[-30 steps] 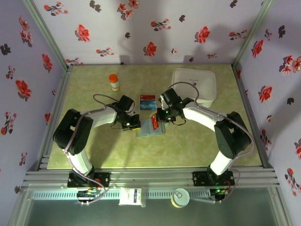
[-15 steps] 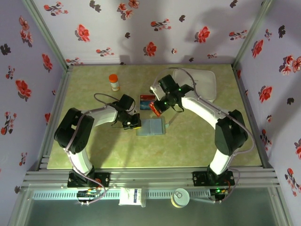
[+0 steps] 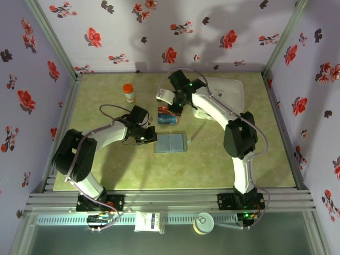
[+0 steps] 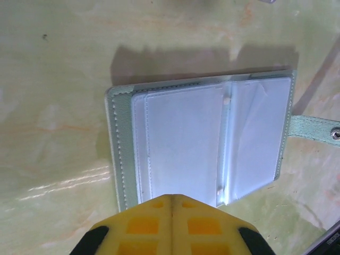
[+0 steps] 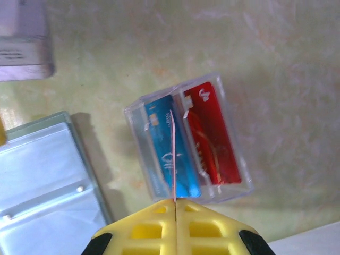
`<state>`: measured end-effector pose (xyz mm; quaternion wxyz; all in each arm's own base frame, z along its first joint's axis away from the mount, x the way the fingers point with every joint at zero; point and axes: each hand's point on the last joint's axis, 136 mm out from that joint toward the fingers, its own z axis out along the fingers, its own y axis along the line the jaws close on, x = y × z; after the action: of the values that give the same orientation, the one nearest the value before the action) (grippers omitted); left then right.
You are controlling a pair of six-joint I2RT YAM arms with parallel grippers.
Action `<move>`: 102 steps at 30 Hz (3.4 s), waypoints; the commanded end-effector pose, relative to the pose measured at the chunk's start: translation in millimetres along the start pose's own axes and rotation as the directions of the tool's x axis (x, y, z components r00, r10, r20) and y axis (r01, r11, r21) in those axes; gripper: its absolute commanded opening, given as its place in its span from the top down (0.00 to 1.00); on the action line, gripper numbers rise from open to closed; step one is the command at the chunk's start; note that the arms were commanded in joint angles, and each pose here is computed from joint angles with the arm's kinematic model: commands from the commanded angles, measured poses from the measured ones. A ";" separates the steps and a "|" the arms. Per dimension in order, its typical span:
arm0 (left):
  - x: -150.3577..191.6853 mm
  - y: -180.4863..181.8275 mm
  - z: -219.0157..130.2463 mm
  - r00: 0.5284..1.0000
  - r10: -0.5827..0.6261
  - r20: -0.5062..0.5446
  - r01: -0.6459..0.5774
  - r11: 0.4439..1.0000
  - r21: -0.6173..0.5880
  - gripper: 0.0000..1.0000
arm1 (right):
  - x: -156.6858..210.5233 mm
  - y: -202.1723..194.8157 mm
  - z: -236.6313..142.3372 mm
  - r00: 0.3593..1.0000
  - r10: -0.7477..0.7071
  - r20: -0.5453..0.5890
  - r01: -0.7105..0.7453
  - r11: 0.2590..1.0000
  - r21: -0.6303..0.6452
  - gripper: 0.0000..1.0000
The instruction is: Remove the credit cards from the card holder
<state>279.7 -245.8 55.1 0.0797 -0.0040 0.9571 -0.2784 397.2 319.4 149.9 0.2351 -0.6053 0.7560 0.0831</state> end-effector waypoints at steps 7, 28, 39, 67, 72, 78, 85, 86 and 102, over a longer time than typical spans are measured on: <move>4.1 26.6 -12.1 0.998 -0.062 0.027 0.064 0.997 -0.054 0.99 | -2.1 -25.7 12.3 0.985 -0.152 -0.076 0.149 0.988 -0.041 1.00; 8.0 38.6 -14.0 0.996 -0.092 0.018 0.093 0.993 -0.069 0.99 | 3.6 -41.3 39.7 0.985 -0.136 -0.110 0.137 0.991 -0.004 0.83; 4.7 25.7 -7.4 0.997 -0.078 -0.007 0.078 0.997 -0.007 1.00 | -17.4 -37.9 7.3 0.990 0.136 0.022 -0.137 0.986 0.098 0.76; 13.2 19.0 24.7 0.996 -0.061 -0.067 0.063 0.998 0.025 1.00 | 25.4 115.1 64.6 0.208 0.974 -0.086 -0.953 0.182 -0.241 0.75; 19.0 27.9 28.2 0.994 -0.076 -0.082 0.076 0.997 -0.003 1.00 | 28.0 130.0 78.4 0.191 0.973 -0.133 -0.954 0.152 -0.259 0.74; 24.1 34.4 32.9 0.991 -0.087 -0.103 0.085 0.996 -0.025 1.00 | 23.0 144.5 85.2 0.181 0.967 -0.177 -0.939 0.116 -0.325 0.75; 25.2 39.2 28.9 0.992 -0.080 -0.101 0.074 0.996 -0.057 1.00 | 43.1 149.2 96.5 0.169 0.965 -0.201 -0.965 0.121 -0.231 0.76; 25.4 39.7 28.8 0.992 -0.078 -0.102 0.072 0.996 -0.060 1.00 | 49.0 147.9 96.3 0.173 0.966 -0.193 -0.971 0.135 -0.196 0.76; 3.7 20.3 2.0 1.000 -0.015 0.002 0.015 1.000 -0.017 1.00 | 35.5 129.1 47.5 0.297 0.953 -0.055 -0.939 0.281 -0.198 0.71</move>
<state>270.4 -234.8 23.0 0.0477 -0.0220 0.9593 -0.2775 278.7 347.3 48.5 0.0714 -0.0312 0.9486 0.3068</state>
